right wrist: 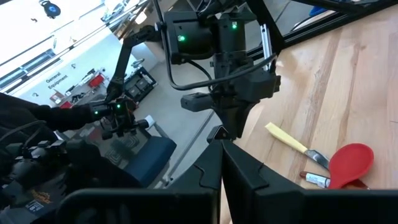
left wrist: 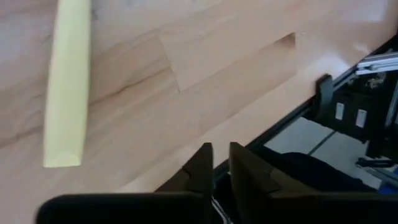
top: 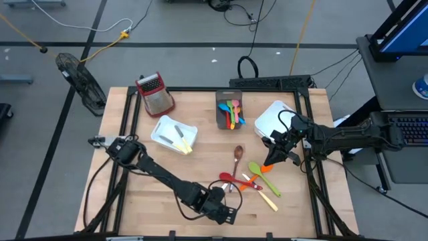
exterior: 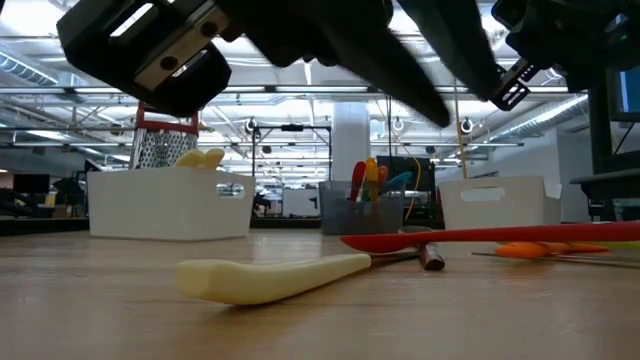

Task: Pick & Place Kitchen Items
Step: Put the yellow knife into the left white bin

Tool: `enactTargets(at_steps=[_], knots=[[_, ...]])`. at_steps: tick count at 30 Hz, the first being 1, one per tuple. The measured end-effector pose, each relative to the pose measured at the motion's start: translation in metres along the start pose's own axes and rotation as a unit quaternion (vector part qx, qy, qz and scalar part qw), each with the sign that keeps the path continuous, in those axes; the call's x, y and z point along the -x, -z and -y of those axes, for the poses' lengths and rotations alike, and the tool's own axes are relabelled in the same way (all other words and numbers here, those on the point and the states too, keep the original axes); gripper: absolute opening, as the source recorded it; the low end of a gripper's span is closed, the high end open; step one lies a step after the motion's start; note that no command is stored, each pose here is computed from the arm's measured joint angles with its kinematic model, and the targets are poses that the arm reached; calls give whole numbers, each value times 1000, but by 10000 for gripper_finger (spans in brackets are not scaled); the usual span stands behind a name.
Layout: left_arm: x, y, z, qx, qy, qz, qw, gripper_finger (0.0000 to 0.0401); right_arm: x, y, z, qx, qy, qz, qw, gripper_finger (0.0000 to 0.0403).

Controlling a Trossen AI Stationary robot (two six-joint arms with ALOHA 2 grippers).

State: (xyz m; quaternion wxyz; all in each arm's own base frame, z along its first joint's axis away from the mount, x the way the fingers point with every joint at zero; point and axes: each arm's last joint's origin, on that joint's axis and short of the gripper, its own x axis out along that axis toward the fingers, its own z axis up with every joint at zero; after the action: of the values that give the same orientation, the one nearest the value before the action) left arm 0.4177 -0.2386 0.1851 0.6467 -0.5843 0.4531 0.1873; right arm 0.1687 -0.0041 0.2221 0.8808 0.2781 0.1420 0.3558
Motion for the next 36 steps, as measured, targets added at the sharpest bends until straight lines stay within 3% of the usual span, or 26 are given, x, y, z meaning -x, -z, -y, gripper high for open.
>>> enactTargets(at_steps=[8,13,28,36], knots=[[0,0,-6,-9,-32,1,999,151,0,0,0,0,0,0,1000,4],[0,-2,-4,-19,-23,-4,1000,183,0,0,0,0,0,0,1000,4],[0,-5,-1,-41,-15,-30,999,191,0,0,0,1,1,1,1000,4],[6,-18,-10,-29,-74,-10,997,191,0,0,0,2,1,1,1000,4]])
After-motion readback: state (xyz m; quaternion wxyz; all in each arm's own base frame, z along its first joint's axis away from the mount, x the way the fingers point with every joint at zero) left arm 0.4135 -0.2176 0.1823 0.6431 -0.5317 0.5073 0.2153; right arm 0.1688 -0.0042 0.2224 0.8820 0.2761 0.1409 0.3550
